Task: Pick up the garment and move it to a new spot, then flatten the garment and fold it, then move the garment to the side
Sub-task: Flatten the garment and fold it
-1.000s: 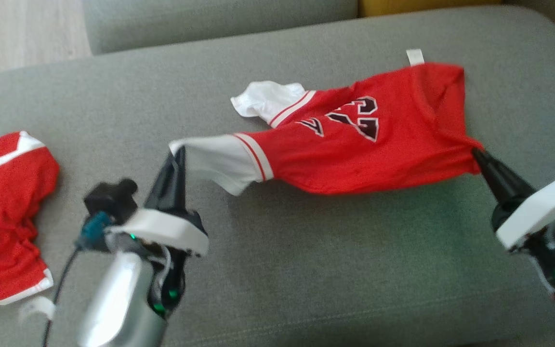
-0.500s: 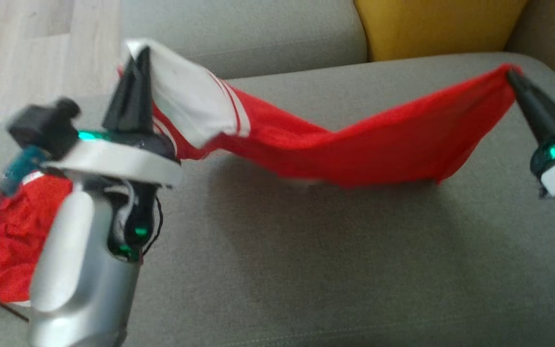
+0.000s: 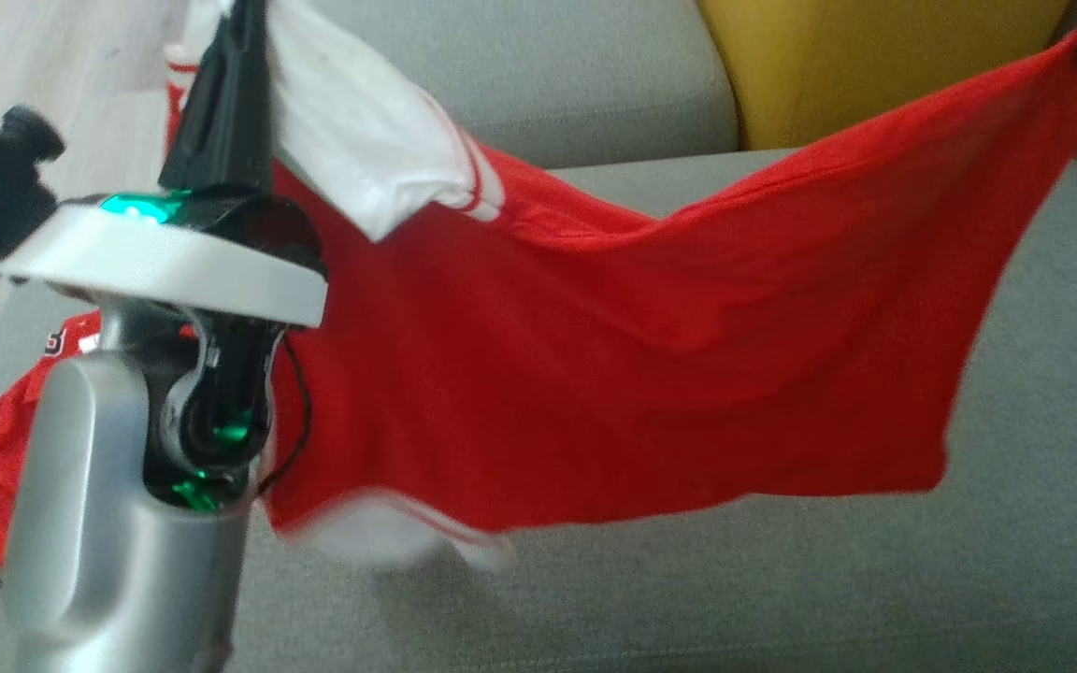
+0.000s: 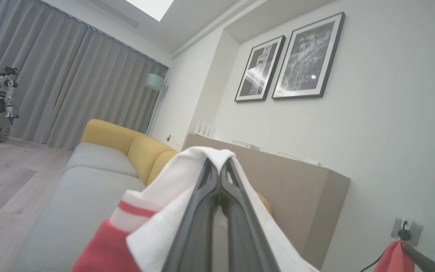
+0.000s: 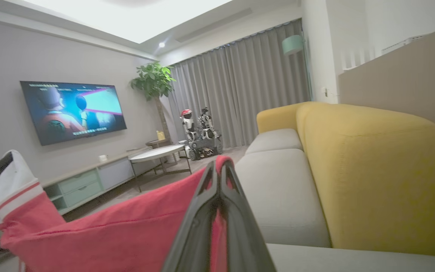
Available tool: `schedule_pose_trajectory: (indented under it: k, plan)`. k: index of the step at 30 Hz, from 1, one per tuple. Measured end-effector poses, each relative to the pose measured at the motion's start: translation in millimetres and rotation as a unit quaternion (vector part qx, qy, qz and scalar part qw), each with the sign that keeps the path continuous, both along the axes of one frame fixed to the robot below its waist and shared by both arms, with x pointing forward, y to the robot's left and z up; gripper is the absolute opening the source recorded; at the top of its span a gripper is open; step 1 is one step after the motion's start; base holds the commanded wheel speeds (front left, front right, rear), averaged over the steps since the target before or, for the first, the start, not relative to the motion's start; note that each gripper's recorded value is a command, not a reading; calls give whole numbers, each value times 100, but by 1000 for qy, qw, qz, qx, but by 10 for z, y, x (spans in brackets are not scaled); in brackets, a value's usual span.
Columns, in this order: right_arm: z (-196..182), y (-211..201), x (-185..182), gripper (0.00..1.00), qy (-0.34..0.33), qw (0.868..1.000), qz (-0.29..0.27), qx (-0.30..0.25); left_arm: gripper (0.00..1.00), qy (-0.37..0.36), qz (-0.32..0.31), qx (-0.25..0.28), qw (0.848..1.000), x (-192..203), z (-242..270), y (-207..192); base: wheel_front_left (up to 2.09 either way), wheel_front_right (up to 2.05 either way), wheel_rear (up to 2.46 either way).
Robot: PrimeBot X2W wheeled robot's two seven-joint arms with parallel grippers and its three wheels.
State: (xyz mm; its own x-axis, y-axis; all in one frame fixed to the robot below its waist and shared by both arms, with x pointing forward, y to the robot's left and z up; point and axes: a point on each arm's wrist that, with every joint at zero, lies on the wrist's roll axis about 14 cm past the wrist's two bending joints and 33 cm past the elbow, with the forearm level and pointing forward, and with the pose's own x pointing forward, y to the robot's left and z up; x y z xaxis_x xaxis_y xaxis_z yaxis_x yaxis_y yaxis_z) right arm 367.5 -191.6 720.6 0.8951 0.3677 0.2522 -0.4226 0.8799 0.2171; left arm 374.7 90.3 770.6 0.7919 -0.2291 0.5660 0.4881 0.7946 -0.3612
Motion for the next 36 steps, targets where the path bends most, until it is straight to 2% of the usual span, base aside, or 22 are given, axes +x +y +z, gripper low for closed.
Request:
schedule_pose_trajectory:
  k: [5,9,10,13,17,20,23,27,32,36]
  plan:
    - [-65,-79,158,0,22,999,-23,-28,0,24,-3,42,999,243,-26,-45,0,0,0]
    - [-14,-76,505,0,33,998,-33,-42,0,47,-4,57,997,666,44,-86,0,0,0]
    - [58,-56,744,0,28,997,-41,-63,0,54,0,62,997,941,98,-77,0,0,0]
    - [209,-48,1187,0,5,994,-61,-87,0,43,19,84,995,1391,232,-69,0,0,0]
    - [397,-178,1767,0,-46,989,-106,-90,0,15,49,86,995,1937,364,-33,0,0,0]
    - [359,-278,2120,0,-74,984,-136,-89,0,19,65,71,995,2297,238,9,0,0,0]
    - [220,-293,2390,0,-91,980,-151,-98,0,28,78,71,994,2568,-7,48,0,0,0]
    - [-105,-280,2649,0,-86,980,-158,-86,0,47,85,62,993,2787,-333,91,0,0,0]
    - [-705,-155,2829,0,-40,985,-150,-80,0,94,82,68,990,2912,-850,148,0,0,0]
    - [-1254,55,2806,0,16,989,-121,-79,0,146,77,95,982,2871,-1413,183,0,0,0]
